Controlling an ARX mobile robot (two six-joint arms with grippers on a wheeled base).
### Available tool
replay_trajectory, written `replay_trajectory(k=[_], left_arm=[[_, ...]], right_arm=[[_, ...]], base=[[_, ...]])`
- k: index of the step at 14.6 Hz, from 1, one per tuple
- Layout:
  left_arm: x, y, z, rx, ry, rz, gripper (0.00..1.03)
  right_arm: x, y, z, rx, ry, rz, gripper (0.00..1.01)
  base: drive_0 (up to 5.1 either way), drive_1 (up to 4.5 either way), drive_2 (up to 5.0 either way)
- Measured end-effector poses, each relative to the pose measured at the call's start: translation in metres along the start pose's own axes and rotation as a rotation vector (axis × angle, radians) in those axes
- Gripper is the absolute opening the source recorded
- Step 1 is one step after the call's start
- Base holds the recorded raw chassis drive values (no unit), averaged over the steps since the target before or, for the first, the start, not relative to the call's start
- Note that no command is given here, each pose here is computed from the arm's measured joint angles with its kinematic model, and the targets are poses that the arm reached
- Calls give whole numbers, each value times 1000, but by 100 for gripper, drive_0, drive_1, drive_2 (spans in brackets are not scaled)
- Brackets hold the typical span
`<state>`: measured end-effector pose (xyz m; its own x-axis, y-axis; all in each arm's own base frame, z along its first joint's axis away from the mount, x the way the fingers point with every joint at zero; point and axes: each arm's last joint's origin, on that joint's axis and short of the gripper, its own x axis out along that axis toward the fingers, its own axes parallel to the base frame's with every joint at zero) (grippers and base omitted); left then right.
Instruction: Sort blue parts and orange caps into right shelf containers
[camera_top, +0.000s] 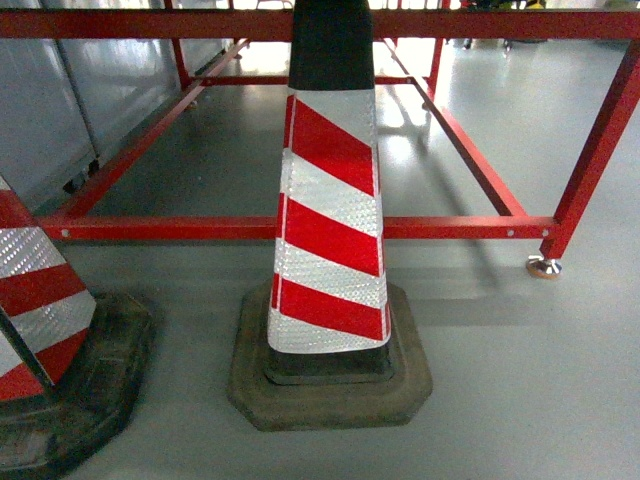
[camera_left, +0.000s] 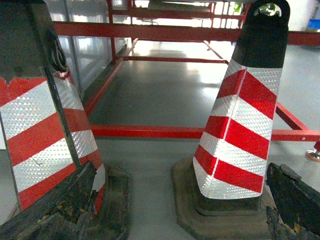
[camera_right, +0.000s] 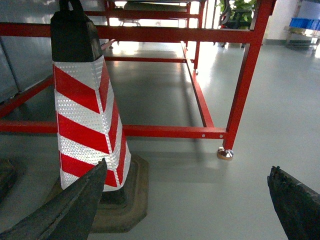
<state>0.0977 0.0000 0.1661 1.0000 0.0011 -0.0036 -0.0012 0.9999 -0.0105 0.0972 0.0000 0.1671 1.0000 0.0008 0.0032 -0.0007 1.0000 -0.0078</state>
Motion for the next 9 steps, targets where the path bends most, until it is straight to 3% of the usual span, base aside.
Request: replay_trajectory(k=[9], left_arm=[[0,0,0,0,0,0,98]], right_arm=[[0,0,0,0,0,0,98]], base=[[0,0,0]])
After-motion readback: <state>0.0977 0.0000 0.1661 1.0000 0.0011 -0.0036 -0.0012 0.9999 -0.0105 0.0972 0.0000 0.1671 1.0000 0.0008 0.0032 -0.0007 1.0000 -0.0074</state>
